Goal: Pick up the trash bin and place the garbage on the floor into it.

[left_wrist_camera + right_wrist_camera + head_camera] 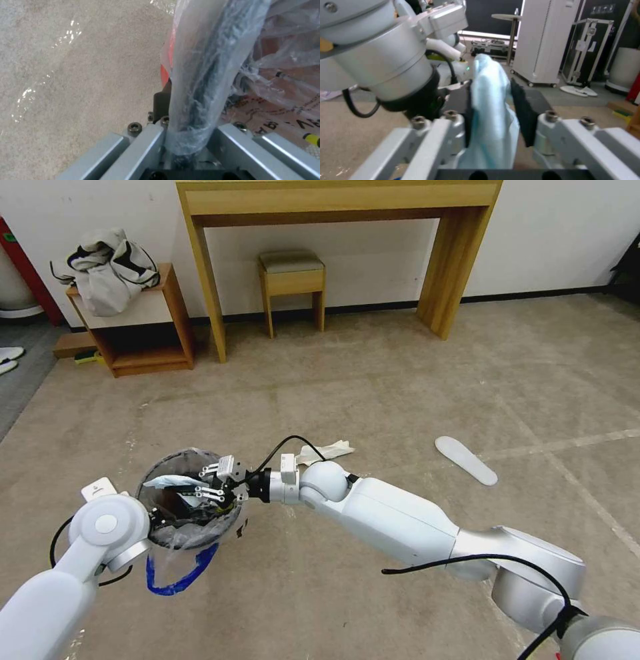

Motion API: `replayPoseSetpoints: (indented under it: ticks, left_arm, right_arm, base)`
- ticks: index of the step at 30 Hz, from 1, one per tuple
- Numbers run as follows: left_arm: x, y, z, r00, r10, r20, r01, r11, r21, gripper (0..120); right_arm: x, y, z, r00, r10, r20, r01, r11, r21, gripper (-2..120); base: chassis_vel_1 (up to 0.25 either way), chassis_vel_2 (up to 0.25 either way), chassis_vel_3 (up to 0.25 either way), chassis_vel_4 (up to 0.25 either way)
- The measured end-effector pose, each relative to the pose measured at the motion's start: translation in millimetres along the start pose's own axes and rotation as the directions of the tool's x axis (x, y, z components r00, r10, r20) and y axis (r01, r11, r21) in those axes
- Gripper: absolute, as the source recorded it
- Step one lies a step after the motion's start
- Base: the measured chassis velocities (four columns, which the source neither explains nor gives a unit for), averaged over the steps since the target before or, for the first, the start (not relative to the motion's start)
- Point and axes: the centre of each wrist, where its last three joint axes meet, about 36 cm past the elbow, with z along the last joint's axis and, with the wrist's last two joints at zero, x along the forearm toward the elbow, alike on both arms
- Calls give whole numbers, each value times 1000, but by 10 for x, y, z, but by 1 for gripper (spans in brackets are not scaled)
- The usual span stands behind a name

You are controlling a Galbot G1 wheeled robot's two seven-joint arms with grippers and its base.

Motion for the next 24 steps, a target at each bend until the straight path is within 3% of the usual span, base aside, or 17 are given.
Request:
replayPoseSetpoints:
  ticks: [2, 7, 17, 24]
  left_arm:
    - [3, 1, 0, 1000, 0, 0, 0, 1000, 0, 0]
    - [22, 1, 3, 1000, 1, 3, -1, 1000, 0, 0]
    - [33, -2, 15, 1000, 3, 2, -3, 1000, -1, 0]
    - [38, -6, 18, 1000, 4, 2, -4, 1000, -1, 0]
  right_arm:
    - [-5, -8, -8, 1000, 2, 1, -2, 1000, 1, 39]
    - [-31, -26, -8, 1000, 10, 1, -10, 1000, 2, 64]
    - [-24, -21, 18, 1000, 16, -2, -16, 1000, 2, 97]
    - [-15, -15, 22, 1000, 18, -2, -18, 1000, 4, 100]
  base:
    - [0, 0, 0, 0]
    - [0, 0, 0, 0]
    - [0, 0, 0, 0]
    - [0, 0, 0, 0]
